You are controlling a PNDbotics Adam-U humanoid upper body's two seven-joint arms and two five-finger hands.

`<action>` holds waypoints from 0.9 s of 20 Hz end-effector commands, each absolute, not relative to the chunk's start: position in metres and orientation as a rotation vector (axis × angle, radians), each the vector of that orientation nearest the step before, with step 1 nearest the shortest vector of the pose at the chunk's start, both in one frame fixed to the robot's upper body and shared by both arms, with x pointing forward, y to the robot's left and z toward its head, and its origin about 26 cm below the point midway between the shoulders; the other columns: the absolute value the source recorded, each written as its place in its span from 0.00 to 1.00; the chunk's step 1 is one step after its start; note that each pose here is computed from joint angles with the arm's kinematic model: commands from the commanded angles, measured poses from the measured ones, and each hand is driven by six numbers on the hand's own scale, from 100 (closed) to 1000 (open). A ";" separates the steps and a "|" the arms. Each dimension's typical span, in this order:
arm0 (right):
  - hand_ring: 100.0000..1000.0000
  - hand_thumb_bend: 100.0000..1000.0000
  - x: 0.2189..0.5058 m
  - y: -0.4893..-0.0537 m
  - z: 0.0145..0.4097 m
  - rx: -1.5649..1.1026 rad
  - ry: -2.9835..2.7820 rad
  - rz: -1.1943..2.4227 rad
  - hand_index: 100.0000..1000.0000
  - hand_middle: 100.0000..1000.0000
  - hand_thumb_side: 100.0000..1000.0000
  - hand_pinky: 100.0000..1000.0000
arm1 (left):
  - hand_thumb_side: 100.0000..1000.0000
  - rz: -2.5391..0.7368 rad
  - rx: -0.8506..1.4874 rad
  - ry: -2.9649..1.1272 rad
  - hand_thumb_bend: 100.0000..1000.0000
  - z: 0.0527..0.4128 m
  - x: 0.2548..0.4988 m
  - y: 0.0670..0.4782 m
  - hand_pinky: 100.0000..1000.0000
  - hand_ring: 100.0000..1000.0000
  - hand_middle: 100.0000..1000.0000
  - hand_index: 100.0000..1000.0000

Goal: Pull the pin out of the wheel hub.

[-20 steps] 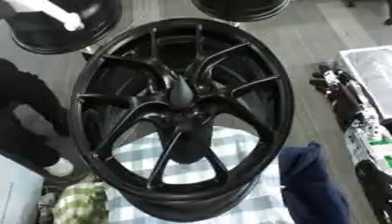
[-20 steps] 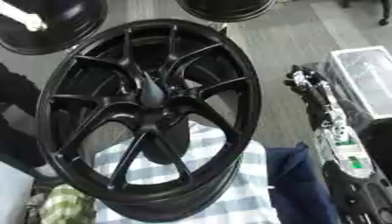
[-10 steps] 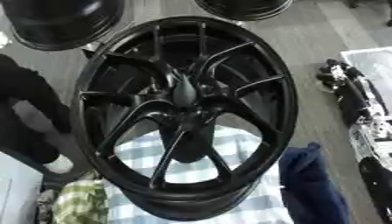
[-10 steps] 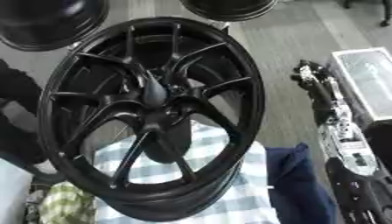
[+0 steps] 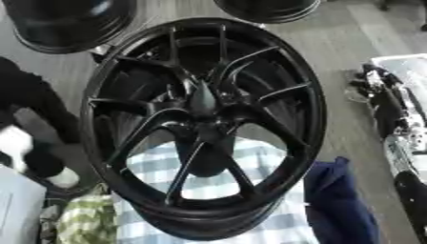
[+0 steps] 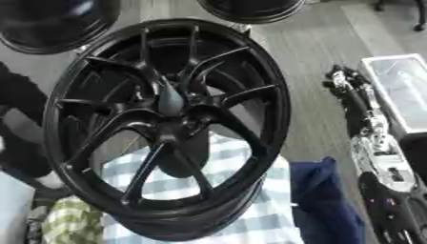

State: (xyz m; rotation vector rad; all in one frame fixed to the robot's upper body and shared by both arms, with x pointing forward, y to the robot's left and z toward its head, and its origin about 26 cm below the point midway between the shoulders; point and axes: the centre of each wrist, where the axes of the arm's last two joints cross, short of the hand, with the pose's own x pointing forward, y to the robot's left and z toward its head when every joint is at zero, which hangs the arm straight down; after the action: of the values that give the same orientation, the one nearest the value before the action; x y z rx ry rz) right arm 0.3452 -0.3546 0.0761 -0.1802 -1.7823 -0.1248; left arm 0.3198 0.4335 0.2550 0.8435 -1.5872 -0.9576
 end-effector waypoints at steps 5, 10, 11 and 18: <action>0.73 0.02 0.347 -0.358 0.090 -0.193 -1.821 -0.126 0.77 0.65 0.47 0.90 | 0.59 -0.540 0.820 -1.885 0.03 0.264 0.318 0.424 0.78 0.70 0.68 0.77; 0.72 0.03 0.348 -0.355 0.091 -0.186 -1.827 -0.137 0.77 0.65 0.45 0.90 | 0.64 -0.132 0.515 -2.091 0.00 0.236 0.328 0.393 0.75 0.67 0.67 0.72; 0.72 0.03 0.349 -0.353 0.092 -0.183 -1.829 -0.138 0.77 0.65 0.45 0.90 | 0.64 -0.075 0.444 -2.102 0.01 0.227 0.331 0.385 0.75 0.67 0.67 0.73; 0.72 0.03 0.351 -0.347 0.099 -0.179 -1.854 -0.138 0.77 0.65 0.44 0.90 | 0.69 0.146 0.205 -2.057 0.09 0.178 0.338 0.351 0.74 0.67 0.69 0.73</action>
State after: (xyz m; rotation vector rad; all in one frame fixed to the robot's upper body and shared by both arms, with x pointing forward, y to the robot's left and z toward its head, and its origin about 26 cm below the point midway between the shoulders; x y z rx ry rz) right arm 0.3496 -0.3461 0.0845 -0.1672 -1.8109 -0.1495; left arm 0.3389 0.3526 0.1714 0.2100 -2.0308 0.1372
